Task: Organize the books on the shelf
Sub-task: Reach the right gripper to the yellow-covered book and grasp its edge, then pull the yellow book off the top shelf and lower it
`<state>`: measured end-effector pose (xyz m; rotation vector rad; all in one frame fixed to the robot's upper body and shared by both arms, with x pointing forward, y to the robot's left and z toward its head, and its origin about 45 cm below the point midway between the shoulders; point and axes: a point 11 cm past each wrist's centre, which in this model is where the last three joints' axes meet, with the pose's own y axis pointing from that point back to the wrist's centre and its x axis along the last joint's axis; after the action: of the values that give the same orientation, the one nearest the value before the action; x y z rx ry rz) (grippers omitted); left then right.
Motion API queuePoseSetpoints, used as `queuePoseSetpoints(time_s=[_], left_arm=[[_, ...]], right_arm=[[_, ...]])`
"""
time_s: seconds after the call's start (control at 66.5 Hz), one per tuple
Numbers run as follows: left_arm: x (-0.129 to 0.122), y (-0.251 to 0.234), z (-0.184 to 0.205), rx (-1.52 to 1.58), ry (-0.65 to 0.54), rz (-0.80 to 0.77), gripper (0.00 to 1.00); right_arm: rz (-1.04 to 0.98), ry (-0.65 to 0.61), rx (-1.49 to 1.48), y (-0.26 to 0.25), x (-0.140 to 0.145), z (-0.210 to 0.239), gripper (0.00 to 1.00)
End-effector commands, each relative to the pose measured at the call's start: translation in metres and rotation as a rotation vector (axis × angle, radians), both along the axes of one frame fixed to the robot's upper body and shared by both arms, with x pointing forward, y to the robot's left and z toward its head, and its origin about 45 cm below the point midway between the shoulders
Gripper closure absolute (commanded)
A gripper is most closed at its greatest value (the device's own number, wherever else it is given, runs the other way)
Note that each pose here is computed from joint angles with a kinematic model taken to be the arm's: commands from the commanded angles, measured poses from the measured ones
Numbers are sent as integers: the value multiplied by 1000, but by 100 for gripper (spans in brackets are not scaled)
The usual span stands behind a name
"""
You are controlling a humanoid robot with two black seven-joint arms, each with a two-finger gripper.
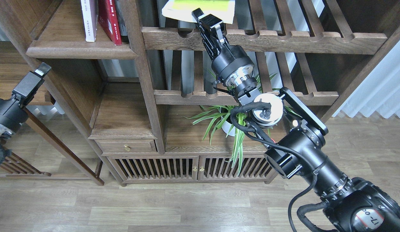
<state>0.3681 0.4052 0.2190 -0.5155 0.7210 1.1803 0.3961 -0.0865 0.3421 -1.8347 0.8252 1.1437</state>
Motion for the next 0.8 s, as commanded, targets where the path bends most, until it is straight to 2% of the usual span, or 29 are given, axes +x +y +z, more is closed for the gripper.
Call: queuePoseSetpoints(time_s=[0.0,0.256,0.436,0.676,0.782], left_arm=[[0,0,0,0,1,1,5],[0,1,-1,0,4,3,5],[-1,0,-3,-2,8,2,5],[-1,-3,-9,-20,19,2,5],[11,-19,5,-176,-18,-29,4]], right_arm=[[13,-24,31,0,-9,9,85],[33,-17,87,-3,-34,5,85],[28,23,121,-10,-54,-20,85],[21,56,130,-14,-64,-43,86],[28,57,146,-15,-69,-48,87]])
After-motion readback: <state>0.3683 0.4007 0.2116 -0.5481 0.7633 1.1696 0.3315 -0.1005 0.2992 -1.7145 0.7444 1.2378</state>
